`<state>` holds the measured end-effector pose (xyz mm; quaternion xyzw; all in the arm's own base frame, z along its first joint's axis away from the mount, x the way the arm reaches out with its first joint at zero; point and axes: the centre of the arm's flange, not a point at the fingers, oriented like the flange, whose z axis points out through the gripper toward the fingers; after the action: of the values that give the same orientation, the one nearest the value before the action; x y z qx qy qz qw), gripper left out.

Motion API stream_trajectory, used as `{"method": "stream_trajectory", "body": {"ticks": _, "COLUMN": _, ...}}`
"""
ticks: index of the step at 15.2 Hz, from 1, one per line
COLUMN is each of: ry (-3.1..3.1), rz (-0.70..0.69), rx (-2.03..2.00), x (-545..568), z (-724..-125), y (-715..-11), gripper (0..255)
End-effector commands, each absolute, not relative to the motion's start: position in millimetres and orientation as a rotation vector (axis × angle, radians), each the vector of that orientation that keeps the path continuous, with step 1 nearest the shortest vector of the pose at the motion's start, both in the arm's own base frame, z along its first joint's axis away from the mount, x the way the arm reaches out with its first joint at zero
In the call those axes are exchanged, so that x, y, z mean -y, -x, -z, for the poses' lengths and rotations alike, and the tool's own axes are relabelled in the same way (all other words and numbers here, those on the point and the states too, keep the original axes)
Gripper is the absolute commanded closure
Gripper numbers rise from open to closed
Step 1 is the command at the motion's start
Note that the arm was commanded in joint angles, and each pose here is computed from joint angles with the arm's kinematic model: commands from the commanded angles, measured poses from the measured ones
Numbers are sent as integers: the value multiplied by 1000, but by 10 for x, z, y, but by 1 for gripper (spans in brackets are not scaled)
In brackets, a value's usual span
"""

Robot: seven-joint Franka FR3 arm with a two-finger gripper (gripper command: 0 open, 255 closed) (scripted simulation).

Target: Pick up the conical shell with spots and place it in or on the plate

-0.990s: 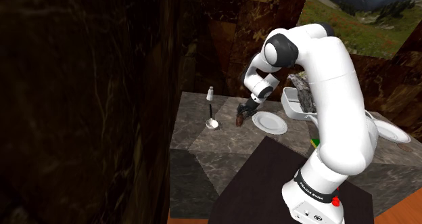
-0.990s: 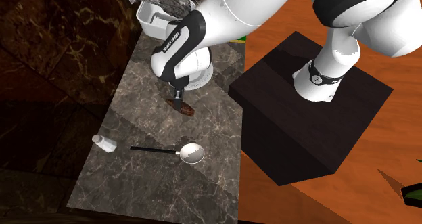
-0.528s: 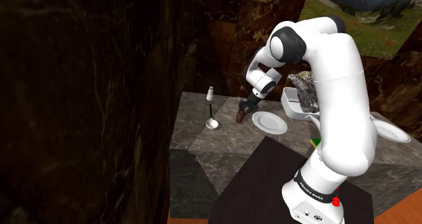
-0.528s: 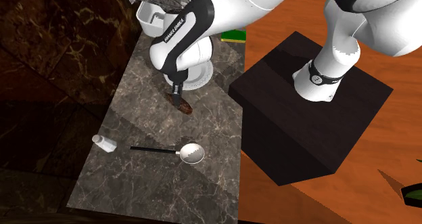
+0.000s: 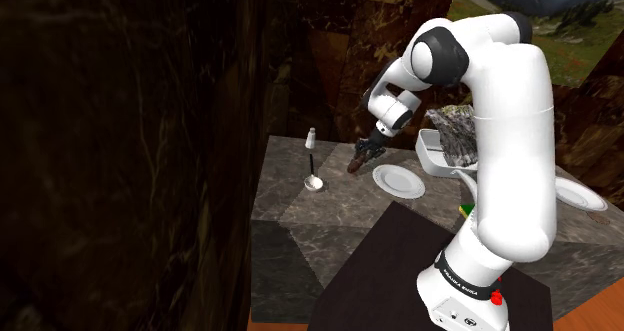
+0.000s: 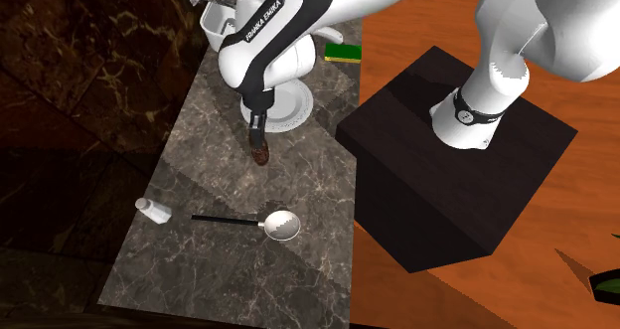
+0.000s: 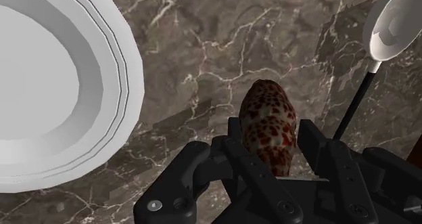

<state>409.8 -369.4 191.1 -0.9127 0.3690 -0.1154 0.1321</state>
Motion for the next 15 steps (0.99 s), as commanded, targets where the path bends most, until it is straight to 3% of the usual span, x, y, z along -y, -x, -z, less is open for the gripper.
{"method": "stream_trajectory", "body": {"ticks": 1, "ry": 2649, "rz": 334, "rx": -1071, "x": 3698, "z": -1973, "y": -4095, "gripper": 255}}
{"method": "stream_trajectory", "body": {"ticks": 15, "ry": 2649, "rz": 334, "rx": -1071, "x": 4910, "z": -2137, "y": -2709, "gripper": 255}}
